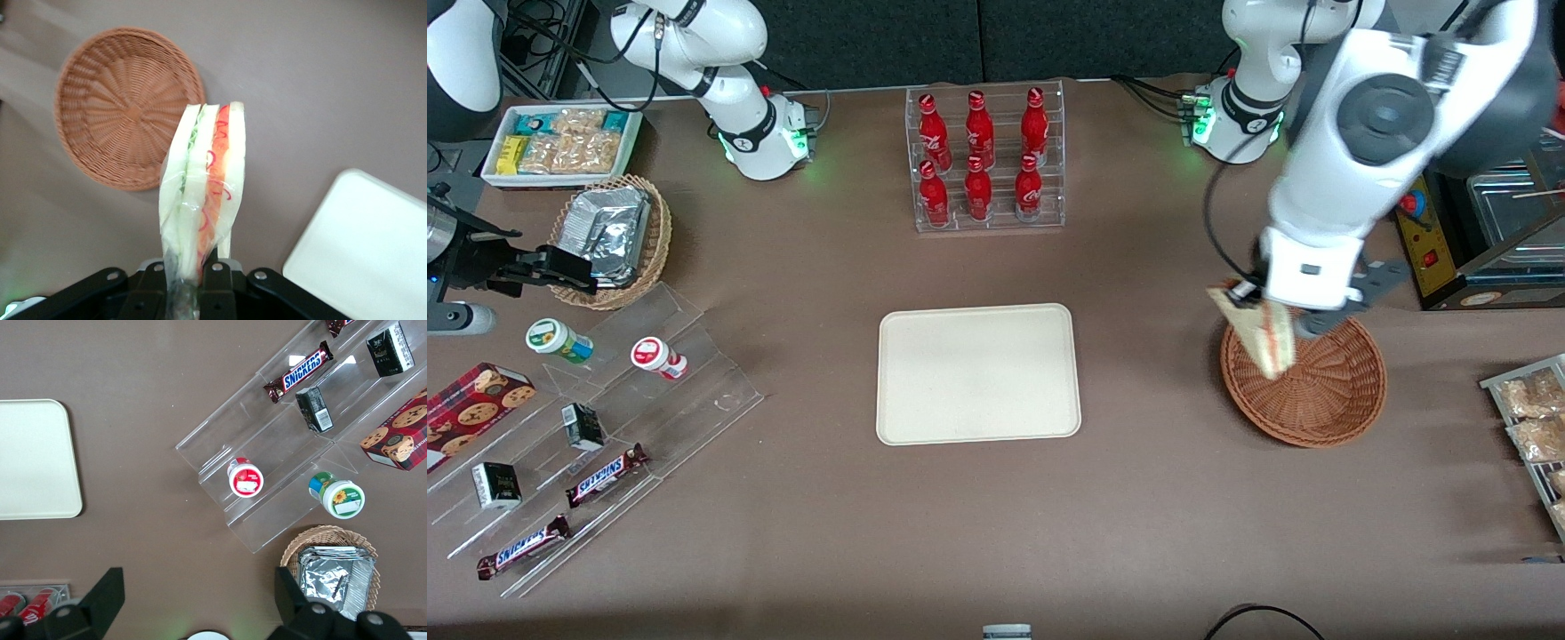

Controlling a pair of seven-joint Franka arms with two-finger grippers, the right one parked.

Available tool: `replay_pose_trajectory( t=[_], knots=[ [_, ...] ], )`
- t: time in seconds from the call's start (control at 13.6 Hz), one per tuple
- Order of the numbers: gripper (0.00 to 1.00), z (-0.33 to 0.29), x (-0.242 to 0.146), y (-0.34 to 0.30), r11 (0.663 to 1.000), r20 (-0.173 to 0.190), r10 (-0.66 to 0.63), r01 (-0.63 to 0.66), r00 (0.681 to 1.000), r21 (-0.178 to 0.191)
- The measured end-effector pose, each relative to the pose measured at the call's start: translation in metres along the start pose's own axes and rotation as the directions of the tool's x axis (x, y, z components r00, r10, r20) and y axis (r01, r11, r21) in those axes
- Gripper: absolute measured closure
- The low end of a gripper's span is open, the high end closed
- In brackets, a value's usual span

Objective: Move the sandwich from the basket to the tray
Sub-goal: 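Lift the sandwich and carry it with the left gripper toward the cream tray, then lower the sandwich onto the tray and open the left gripper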

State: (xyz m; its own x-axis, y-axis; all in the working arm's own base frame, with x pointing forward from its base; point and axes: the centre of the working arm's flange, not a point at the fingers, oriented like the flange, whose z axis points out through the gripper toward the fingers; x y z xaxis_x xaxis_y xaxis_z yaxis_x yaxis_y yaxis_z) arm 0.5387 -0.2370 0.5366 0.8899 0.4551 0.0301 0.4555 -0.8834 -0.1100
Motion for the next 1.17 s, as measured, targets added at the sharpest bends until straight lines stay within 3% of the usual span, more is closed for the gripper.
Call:
replay_pose_trajectory(
  t=[0.22,0.51,0.95,1.17],
  knots=[
    [0.85,0.000,-0.046,0.039,0.995,0.005,0.096,-0.096,0.995,-0.014],
    [0.85,0.025,-0.084,0.089,0.978,0.011,0.202,-0.201,0.979,-0.062],
    [0.85,0.089,-0.128,0.175,0.971,-0.031,0.236,-0.237,0.971,-0.022],
    [0.85,0.120,-0.140,0.211,0.967,-0.045,0.248,-0.250,0.968,-0.045]
  ],
)
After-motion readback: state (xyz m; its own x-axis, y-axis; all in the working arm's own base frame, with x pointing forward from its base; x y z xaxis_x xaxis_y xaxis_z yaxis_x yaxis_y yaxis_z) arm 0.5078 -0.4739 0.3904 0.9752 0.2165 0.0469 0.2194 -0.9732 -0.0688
